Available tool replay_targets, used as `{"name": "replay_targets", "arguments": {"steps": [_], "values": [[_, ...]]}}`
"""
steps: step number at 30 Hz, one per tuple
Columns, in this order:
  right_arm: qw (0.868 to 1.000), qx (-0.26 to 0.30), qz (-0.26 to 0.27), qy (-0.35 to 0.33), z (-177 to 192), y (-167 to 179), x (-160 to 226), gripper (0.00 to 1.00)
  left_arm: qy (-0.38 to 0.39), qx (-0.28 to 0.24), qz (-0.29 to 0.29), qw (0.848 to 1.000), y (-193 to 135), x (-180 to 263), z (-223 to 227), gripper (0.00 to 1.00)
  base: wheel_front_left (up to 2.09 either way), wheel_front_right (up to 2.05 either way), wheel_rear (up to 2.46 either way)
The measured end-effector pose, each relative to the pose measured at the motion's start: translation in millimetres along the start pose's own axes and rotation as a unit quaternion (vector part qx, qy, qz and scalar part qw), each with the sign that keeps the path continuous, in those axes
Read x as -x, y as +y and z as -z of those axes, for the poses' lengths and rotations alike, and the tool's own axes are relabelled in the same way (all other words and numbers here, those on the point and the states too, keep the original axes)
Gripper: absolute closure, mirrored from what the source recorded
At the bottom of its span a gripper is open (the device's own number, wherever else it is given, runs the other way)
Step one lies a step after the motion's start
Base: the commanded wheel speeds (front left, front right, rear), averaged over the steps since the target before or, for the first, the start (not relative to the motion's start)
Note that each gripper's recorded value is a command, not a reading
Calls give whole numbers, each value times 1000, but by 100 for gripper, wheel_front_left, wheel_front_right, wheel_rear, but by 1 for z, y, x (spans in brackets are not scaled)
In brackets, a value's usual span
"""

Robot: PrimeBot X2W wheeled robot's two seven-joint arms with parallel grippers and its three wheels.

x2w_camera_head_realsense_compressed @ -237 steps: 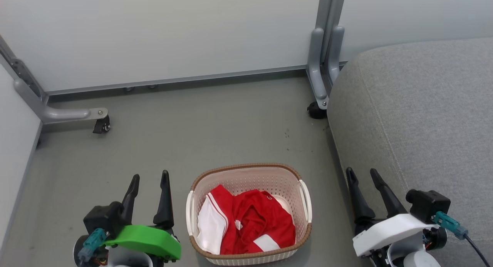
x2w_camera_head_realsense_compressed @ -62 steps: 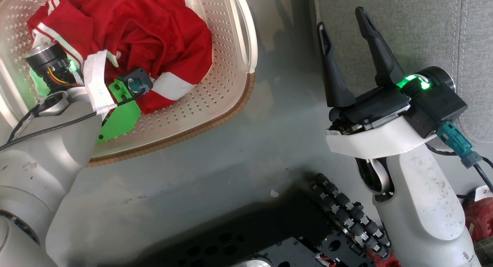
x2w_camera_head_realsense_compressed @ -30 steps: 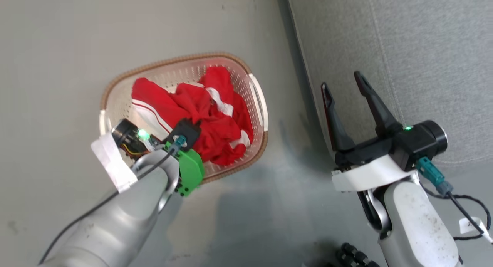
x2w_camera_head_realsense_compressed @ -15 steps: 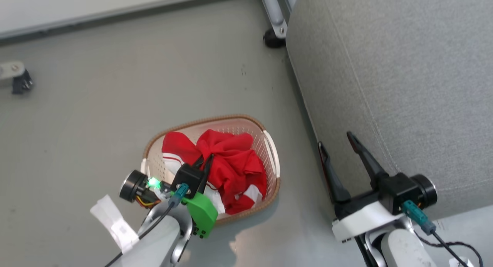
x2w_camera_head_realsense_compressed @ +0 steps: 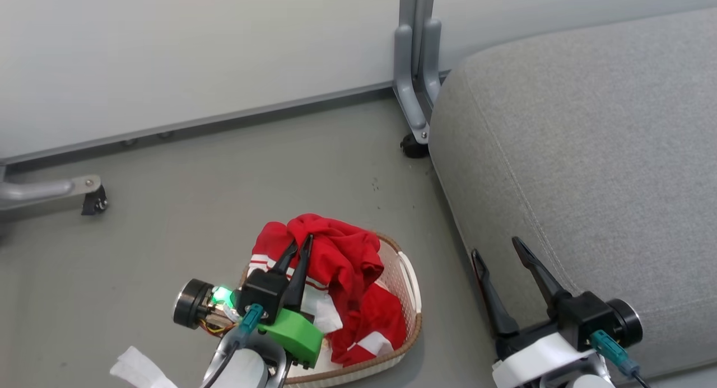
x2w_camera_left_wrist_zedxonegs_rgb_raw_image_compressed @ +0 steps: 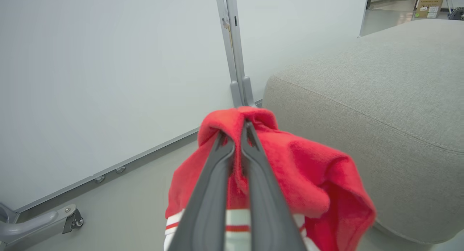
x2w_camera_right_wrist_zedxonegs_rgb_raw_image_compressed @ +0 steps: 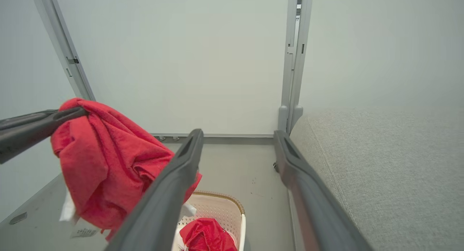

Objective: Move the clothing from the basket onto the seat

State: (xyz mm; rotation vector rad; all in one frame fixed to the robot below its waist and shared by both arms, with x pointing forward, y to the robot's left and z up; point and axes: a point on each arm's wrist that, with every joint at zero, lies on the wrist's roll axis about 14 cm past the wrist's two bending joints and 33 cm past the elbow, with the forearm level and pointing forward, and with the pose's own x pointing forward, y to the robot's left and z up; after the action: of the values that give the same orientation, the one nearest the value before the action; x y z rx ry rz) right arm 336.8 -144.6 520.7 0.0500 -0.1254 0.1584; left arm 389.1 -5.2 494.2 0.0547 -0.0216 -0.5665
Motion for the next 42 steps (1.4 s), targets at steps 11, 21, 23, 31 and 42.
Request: {"name": "replay_targets", "arguments": {"steps": [11, 21, 23, 31, 42], "values": [[1000, -2, -18, -10, -6, 13, 5, 0, -51, -13, -5, 999, 1, 15, -33, 100, 0, 0, 0], [996, 8, -84, 4, 4, 52, 0, 0, -92, -13, 13, 996, -11, 18, -60, 100, 0, 0, 0], [995, 12, -99, 8, 6, 61, -1, 0, -100, -10, 19, 995, -14, 18, -66, 100, 0, 0, 0], [990, 27, -140, 25, 18, 81, -7, 0, -122, 10, 59, 991, -37, 15, -81, 100, 0, 0, 0], [988, 26, -150, 32, 22, 84, -15, 0, -130, 42, 116, 984, -67, 12, -100, 100, 0, 0, 0]]}}
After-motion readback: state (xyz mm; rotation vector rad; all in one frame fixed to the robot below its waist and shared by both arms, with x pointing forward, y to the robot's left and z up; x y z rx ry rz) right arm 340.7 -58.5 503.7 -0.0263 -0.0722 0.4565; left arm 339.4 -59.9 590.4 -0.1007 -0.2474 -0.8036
